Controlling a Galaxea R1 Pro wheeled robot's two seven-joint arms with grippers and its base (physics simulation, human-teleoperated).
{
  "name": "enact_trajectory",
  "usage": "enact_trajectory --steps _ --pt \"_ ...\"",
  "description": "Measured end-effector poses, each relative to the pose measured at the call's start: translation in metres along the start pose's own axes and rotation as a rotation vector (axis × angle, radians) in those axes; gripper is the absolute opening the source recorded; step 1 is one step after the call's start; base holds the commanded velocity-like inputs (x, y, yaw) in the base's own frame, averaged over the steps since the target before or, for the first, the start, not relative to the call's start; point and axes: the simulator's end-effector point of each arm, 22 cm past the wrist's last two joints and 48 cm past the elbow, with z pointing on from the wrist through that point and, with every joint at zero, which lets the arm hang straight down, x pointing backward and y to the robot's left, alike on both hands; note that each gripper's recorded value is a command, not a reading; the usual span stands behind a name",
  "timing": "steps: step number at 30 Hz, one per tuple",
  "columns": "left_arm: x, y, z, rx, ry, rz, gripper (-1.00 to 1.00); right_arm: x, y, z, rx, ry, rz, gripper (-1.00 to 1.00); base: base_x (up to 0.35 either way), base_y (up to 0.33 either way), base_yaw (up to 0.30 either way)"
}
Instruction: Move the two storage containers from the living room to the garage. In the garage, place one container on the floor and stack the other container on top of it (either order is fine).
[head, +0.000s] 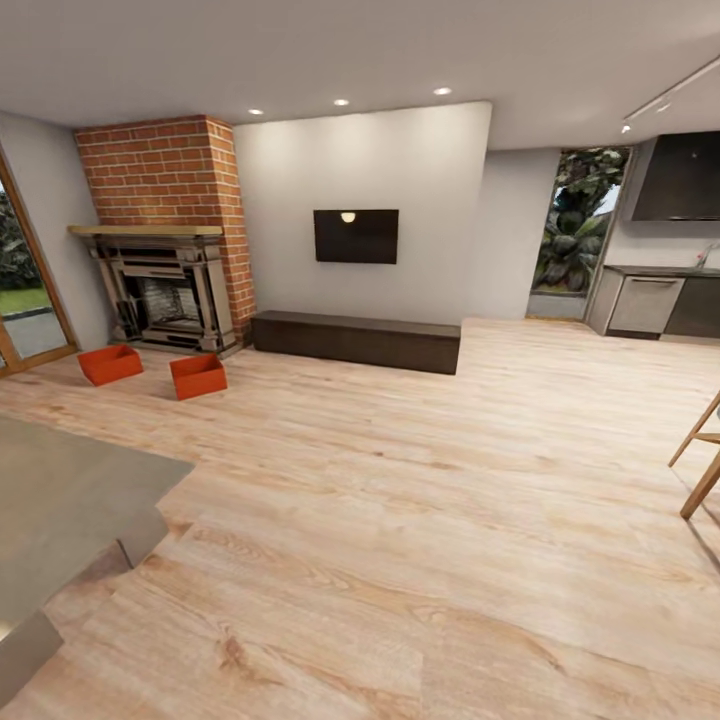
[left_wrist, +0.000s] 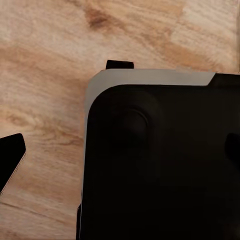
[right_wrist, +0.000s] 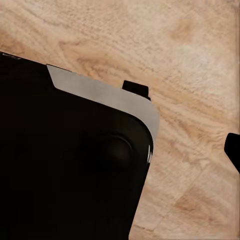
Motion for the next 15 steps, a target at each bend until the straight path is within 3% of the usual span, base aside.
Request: enact_trajectory --steps 15 --pt "0.0003 0.0000 0.0000 0.000 0.000 0.000 1.00 0.0000 -0.0006 0.0000 0.001 0.000 0.000 1.00 0.322 0.000 0.000"
